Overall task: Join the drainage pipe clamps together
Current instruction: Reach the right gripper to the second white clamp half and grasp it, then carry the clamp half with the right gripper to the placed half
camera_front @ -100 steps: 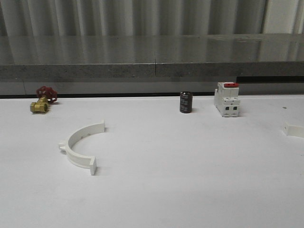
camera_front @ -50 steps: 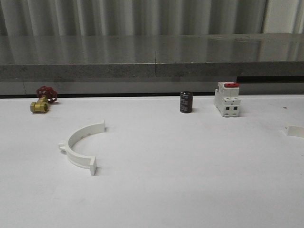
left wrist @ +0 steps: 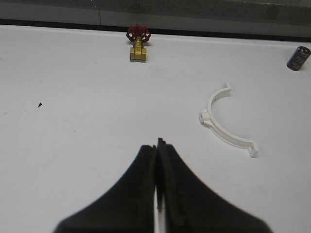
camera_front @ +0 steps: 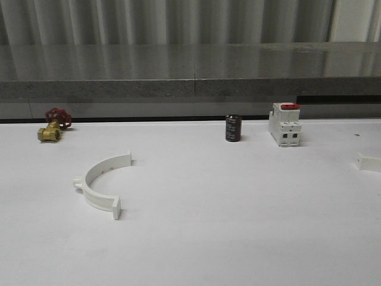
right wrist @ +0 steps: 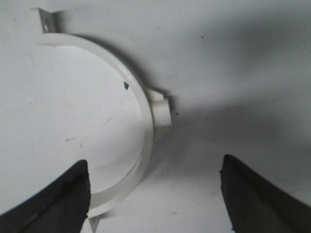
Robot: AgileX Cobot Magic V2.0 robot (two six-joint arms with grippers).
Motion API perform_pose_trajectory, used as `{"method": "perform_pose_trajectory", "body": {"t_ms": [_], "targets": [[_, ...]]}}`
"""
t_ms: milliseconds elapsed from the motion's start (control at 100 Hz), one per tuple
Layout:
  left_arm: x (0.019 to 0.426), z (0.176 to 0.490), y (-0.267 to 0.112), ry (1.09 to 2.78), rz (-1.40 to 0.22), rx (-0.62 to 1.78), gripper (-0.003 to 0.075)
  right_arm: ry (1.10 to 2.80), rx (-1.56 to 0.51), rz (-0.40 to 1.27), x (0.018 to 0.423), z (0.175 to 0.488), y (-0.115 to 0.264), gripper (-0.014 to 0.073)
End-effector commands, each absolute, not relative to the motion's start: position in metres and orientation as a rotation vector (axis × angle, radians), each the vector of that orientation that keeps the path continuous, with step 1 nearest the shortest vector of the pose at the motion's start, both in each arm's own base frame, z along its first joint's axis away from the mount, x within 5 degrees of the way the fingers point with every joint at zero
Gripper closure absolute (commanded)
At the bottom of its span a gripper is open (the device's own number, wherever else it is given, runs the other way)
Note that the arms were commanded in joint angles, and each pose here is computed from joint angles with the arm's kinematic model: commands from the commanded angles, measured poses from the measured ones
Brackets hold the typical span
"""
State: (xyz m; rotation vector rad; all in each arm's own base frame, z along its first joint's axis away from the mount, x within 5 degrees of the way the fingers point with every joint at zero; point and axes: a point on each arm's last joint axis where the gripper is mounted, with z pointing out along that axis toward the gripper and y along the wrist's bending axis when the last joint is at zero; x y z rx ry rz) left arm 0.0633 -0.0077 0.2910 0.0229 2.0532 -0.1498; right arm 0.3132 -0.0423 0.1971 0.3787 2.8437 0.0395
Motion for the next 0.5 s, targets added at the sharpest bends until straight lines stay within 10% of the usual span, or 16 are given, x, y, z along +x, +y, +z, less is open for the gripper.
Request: {"method": "perform_pose_trajectory", "body": {"t_ms": [0,230,490], "targets": [[0.066,0.304,-0.009,1.971,-0.166,0.019,0.0741,2.790,0.371,0.045,0.325,0.208,-0.046,0.0035],[0.066,0.304,-0.009,1.971,-0.166,0.019,0.0741,2.819,0.369,0.045,0.344,0.193,-0.049,0.0093],[0.066,0.304,-0.009,1.971,-0.166,0.019,0.0741,2.850,0.372,0.047,0.349,0.186,-0.049,0.0558]]}}
